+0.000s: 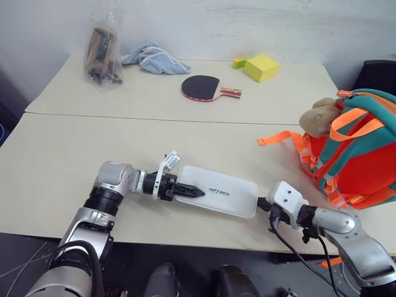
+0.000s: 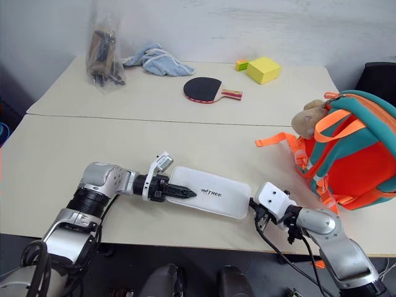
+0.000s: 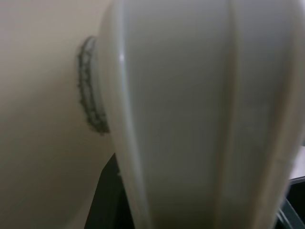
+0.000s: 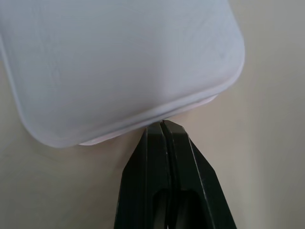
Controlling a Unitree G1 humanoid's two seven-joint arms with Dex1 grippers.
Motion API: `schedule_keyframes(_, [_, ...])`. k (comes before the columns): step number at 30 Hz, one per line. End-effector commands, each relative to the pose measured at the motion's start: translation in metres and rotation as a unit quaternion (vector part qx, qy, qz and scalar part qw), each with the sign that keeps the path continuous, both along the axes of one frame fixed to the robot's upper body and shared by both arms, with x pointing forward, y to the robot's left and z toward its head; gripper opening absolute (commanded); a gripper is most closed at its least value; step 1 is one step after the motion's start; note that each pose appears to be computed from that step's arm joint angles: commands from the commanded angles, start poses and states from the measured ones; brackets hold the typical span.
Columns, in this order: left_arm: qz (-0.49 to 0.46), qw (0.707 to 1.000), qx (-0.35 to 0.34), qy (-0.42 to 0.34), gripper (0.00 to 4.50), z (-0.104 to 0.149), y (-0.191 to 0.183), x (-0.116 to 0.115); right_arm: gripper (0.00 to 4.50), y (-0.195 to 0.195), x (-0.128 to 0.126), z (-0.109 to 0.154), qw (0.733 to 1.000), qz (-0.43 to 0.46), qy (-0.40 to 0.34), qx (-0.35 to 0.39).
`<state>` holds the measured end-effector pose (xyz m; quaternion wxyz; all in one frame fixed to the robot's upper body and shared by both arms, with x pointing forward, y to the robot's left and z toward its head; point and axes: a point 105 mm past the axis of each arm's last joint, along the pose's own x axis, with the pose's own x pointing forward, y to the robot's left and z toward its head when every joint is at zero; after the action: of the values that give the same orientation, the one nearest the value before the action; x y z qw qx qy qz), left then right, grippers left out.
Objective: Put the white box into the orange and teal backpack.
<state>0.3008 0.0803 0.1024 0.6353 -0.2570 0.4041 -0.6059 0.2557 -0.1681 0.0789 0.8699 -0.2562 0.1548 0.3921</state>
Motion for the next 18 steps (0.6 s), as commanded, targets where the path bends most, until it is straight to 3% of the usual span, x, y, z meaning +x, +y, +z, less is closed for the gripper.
schedule_keyframes(1, [0.004, 0.998, -0.063, -0.021, 1.32, 0.025, 0.003, 0.004, 0.0, -0.007, -0.011, -0.002, 1.0, -0.023, 0.007, -0.002])
schedule_keyframes(3, [0.007, 0.995, -0.093, -0.022, 1.32, 0.037, 0.005, 0.005, 0.0, -0.013, -0.017, 0.006, 0.999, -0.052, 0.0, 0.014])
schedule_keyframes(5, [0.011, 0.991, -0.126, -0.032, 1.32, 0.052, 0.01, 0.006, 0.35, -0.019, -0.029, 0.017, 0.995, -0.088, 0.007, 0.052])
schedule_keyframes(8, [0.038, 0.985, -0.147, -0.077, 1.32, 0.071, 0.014, 0.015, 1.23, -0.027, -0.06, 0.032, 0.986, -0.135, 0.015, 0.099])
schedule_keyframes(12, [0.078, 0.971, -0.157, -0.16, 1.32, 0.101, 0.021, 0.027, 2.53, -0.05, -0.083, 0.056, 0.959, -0.236, -0.014, 0.155])
schedule_keyframes(15, [0.097, 0.963, -0.15, -0.2, 1.32, 0.108, 0.022, 0.031, 3.61, -0.069, -0.08, 0.075, 0.938, -0.287, -0.054, 0.185])
schedule_keyframes(18, [0.105, 0.95, -0.154, -0.252, 1.32, 0.125, 0.021, 0.032, 4.45, -0.103, -0.051, 0.099, 0.897, -0.358, -0.118, 0.23])
